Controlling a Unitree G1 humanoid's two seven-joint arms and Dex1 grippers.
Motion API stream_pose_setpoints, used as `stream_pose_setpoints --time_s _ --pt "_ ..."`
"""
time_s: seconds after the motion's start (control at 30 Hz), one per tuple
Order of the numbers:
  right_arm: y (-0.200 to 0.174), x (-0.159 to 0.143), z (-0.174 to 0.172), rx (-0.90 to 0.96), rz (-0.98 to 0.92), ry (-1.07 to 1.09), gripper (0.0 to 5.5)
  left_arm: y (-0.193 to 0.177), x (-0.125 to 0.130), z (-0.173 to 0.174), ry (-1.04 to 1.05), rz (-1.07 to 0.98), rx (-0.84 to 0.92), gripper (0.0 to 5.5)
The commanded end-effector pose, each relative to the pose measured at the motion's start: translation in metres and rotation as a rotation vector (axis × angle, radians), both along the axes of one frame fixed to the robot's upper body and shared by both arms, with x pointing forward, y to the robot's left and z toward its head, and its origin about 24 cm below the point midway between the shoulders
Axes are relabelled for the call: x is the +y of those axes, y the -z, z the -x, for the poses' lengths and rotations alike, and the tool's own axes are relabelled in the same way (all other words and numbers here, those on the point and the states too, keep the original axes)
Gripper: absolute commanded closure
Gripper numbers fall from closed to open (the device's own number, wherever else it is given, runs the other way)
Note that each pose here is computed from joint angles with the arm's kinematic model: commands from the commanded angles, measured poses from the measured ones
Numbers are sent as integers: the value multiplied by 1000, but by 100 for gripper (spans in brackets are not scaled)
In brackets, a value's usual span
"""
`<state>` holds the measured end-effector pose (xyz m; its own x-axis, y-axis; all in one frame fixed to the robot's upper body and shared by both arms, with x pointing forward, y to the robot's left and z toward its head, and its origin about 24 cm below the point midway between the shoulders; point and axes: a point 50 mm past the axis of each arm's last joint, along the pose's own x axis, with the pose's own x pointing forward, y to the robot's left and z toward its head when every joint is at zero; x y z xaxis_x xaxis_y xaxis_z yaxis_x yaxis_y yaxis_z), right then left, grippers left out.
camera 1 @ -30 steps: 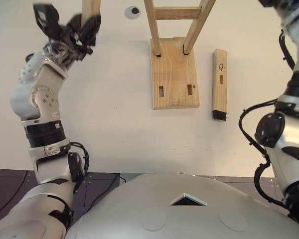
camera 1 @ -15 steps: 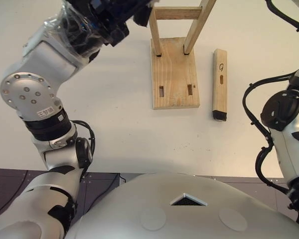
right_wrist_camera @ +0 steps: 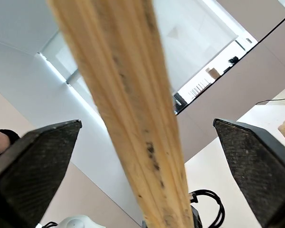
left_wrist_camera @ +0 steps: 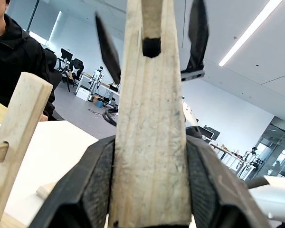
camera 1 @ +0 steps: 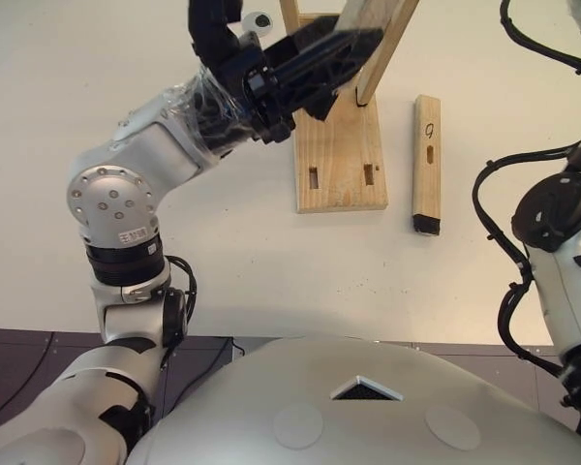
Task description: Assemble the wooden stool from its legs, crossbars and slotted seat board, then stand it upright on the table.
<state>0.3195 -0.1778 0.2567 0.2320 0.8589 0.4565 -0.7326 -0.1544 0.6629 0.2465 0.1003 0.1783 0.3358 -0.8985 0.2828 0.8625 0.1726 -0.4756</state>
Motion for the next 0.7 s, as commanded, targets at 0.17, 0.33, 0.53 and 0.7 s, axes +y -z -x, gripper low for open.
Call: stream_pose_setpoints --time_s 0.17,0.33,0.53,0.7 --pt "-21 -18 16 -90 -67 -81 130 20 8 5 21 -57 43 351" --pt "-16 -15 18 -89 -28 -90 206 21 6 6 31 -43 38 351" --pt "-10 -17 22 -106 16 -64 296 25 4 6 26 -51 41 351" --pt "-11 -19 24 -141 6 -42 321 30 8 0 -9 -73 43 351"
